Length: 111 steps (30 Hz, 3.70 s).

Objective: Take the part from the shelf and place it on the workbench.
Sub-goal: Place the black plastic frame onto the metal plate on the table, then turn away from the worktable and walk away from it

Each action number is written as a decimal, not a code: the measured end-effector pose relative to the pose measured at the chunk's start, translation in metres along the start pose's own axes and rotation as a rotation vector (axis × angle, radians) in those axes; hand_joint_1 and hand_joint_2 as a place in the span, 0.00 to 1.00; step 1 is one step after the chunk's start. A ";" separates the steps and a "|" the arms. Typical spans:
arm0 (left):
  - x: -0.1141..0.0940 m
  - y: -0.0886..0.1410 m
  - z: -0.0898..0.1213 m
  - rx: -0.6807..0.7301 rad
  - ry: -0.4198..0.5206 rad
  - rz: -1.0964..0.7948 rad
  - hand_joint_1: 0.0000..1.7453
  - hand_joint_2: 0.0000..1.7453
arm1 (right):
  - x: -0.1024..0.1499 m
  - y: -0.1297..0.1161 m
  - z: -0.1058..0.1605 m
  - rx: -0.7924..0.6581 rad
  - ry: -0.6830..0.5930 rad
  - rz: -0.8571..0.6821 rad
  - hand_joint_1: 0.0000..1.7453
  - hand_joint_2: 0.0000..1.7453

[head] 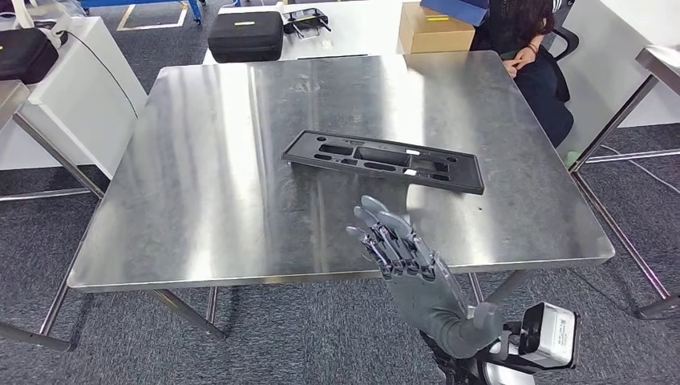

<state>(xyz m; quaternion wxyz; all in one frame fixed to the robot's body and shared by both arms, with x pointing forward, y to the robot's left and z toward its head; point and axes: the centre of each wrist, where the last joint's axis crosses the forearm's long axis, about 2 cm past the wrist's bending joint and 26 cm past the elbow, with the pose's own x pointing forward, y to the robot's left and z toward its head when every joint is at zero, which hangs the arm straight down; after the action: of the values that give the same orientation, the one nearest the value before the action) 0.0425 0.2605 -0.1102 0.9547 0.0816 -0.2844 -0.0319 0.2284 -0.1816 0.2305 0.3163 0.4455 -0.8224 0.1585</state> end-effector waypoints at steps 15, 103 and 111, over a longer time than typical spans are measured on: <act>-0.001 0.005 -0.001 0.003 0.005 0.031 0.00 0.00 | -0.008 -0.003 0.001 -0.035 0.026 0.020 0.00 0.00; -0.014 0.019 0.002 -0.015 0.047 -0.088 0.00 0.00 | -0.058 0.084 0.408 -1.251 2.149 -0.276 0.00 0.00; -0.012 0.020 0.001 -0.020 0.044 -0.088 0.00 0.00 | -0.058 0.083 0.409 -1.239 2.152 -0.276 0.00 0.00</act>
<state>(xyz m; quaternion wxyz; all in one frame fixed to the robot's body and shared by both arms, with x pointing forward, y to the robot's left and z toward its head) 0.0316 0.2808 -0.1123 0.9592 0.0850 -0.2591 -0.0748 0.0276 -0.3206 -0.1125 0.9982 -0.0514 -0.0295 -0.0059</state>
